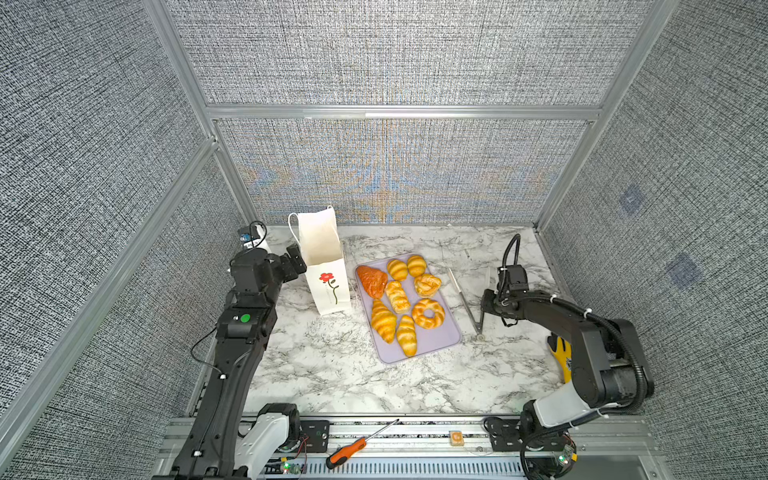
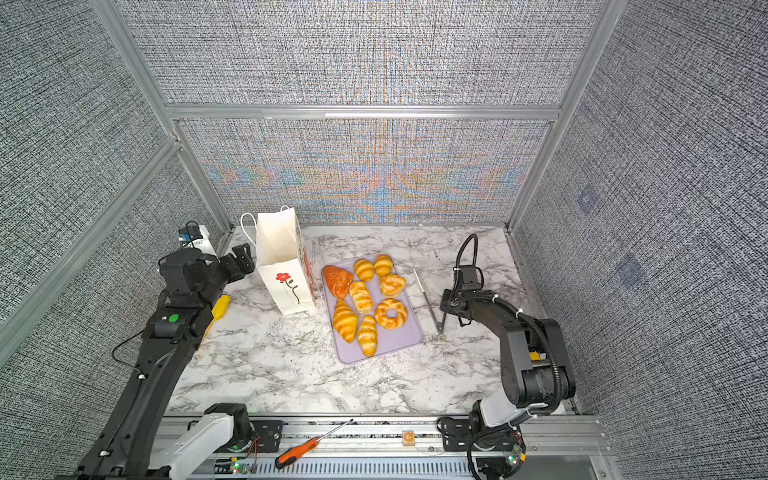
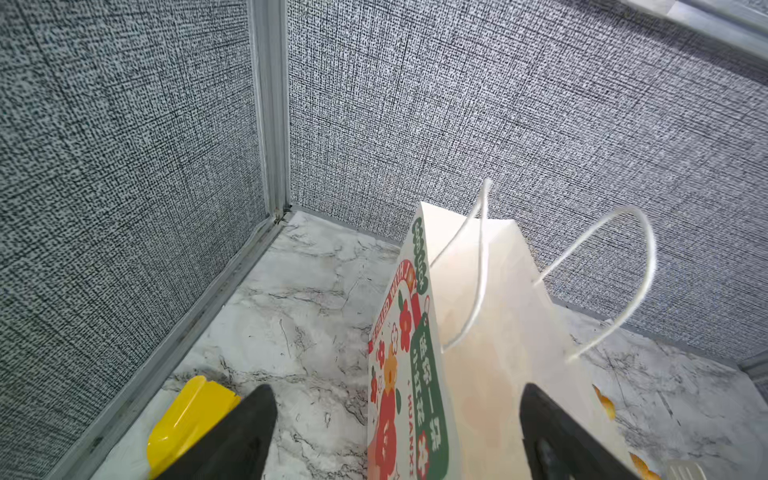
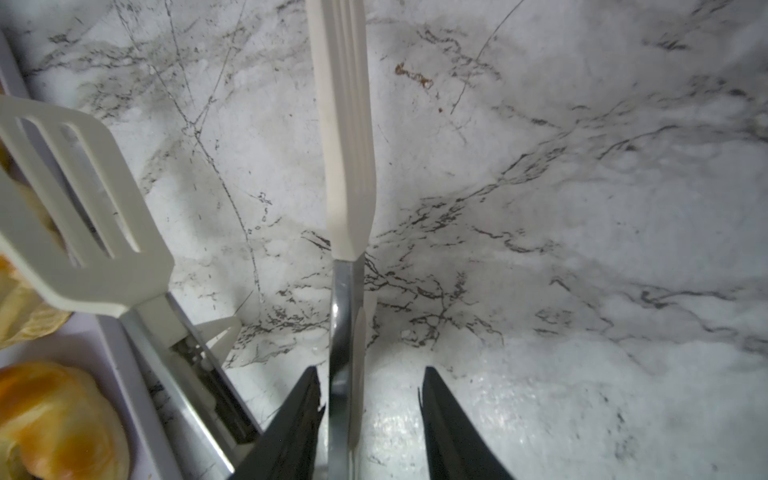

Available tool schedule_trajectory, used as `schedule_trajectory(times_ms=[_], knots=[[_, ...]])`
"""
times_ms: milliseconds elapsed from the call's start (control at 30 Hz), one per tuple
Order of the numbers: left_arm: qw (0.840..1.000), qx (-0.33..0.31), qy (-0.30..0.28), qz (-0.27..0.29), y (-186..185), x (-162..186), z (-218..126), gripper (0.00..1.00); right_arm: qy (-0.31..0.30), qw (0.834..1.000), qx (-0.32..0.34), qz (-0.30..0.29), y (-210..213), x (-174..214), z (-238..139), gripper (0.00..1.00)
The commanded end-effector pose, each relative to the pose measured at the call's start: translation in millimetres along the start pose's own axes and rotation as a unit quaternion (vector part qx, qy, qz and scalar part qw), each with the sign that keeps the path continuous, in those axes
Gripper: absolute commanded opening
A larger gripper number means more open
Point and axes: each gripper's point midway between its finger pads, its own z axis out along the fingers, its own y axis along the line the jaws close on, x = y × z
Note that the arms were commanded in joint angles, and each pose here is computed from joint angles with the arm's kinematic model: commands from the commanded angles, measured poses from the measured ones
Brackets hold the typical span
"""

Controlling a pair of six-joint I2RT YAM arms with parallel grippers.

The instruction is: Place the fake bread into the paper bag

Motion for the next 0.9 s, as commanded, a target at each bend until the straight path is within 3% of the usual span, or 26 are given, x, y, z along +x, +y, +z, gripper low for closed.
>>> schedule_trajectory(times_ms=[0, 333, 500, 667, 867], knots=[[1.000, 0.018, -0.018, -0.004, -12.6, -2.1, -13.3, 0.91, 0.010, 1.000, -0.011, 0.007, 4.2, 2.4, 0.9, 0.40], [0.997, 0.055, -0.027, 0.042, -82.2, 5.0, -29.8, 0.89, 0.033, 0.999, -0.008, 0.007, 3.7, 11.9, 10.0, 0.34], [0.993, 0.080, -0.036, 0.075, -122.0, 5.1, -34.7, 0.89, 0.036, 0.999, -0.012, 0.003, 6.4, 8.9, 8.9, 0.13], [0.987, 0.119, -0.029, 0.100, -157.1, 16.0, -32.4, 0.90, 0.011, 1.000, -0.018, -0.002, 8.4, -5.8, -10.4, 0.01], [0.973, 0.198, -0.014, 0.121, -197.8, 30.8, -26.6, 0.90, -0.022, 0.996, -0.081, 0.001, 16.0, -31.4, -47.9, 0.00]])
